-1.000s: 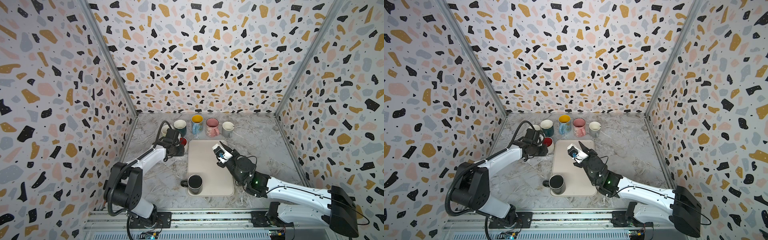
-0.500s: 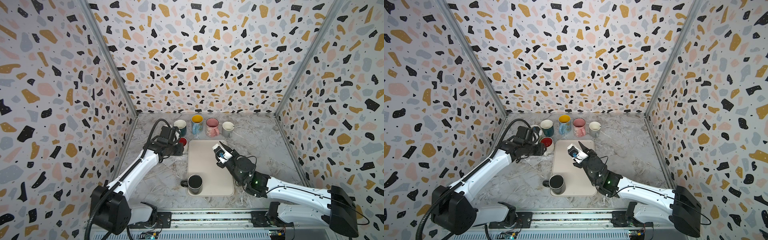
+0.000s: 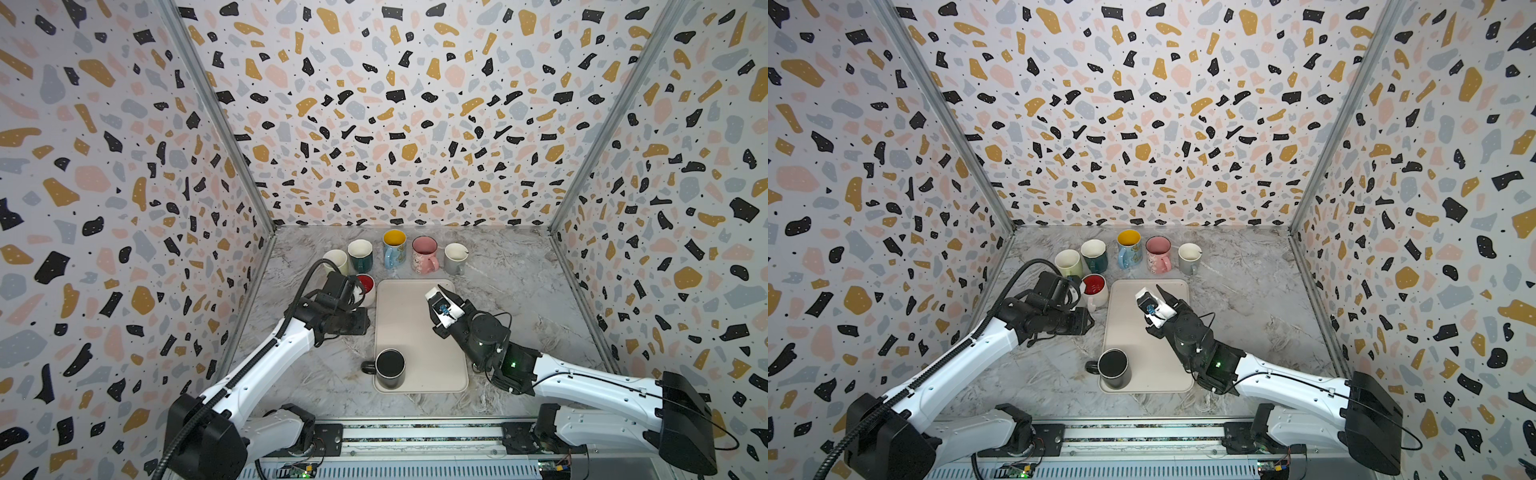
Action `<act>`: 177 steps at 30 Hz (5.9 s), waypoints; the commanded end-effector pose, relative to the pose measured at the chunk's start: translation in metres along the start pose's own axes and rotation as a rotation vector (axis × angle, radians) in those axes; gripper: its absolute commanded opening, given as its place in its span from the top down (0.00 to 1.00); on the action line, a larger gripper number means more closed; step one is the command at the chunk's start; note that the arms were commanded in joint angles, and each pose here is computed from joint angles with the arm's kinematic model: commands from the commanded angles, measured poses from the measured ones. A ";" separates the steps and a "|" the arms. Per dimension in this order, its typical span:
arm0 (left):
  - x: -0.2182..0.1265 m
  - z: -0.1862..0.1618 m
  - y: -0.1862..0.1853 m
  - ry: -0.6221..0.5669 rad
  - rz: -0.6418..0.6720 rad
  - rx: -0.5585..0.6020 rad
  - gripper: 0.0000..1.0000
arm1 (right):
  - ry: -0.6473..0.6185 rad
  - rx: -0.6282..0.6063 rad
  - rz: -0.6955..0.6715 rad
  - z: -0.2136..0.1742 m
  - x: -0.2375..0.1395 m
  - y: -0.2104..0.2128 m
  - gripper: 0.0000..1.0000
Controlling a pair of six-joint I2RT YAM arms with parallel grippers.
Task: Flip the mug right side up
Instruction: 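Move the left gripper back toward the black mug on the tray's near edge, then lower the left gripper onto the black mug's handle and close it, then lift the black mug with the left gripper while the right gripper reaches toward it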
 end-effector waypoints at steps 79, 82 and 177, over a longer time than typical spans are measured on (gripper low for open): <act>0.037 -0.103 0.006 -0.248 -0.437 -1.177 0.53 | -0.154 0.169 0.100 -0.016 -0.037 -0.002 0.52; 0.040 -0.102 0.005 -0.239 -0.431 -1.172 0.53 | -0.152 0.166 0.098 -0.016 -0.035 -0.002 0.51; -0.061 0.044 -0.118 -1.068 -0.220 0.700 1.00 | 0.285 0.262 0.341 0.071 0.009 -0.037 0.43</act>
Point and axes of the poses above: each gripper's point midway between its finger pads, its own x axis out along the fingers, its own y axis along the line the jaws close on, z = x × y, the point moved 10 cm from there along -x, back along the fingers, and after that the axes turned 7 degrees about x, right-handed, at the moved point
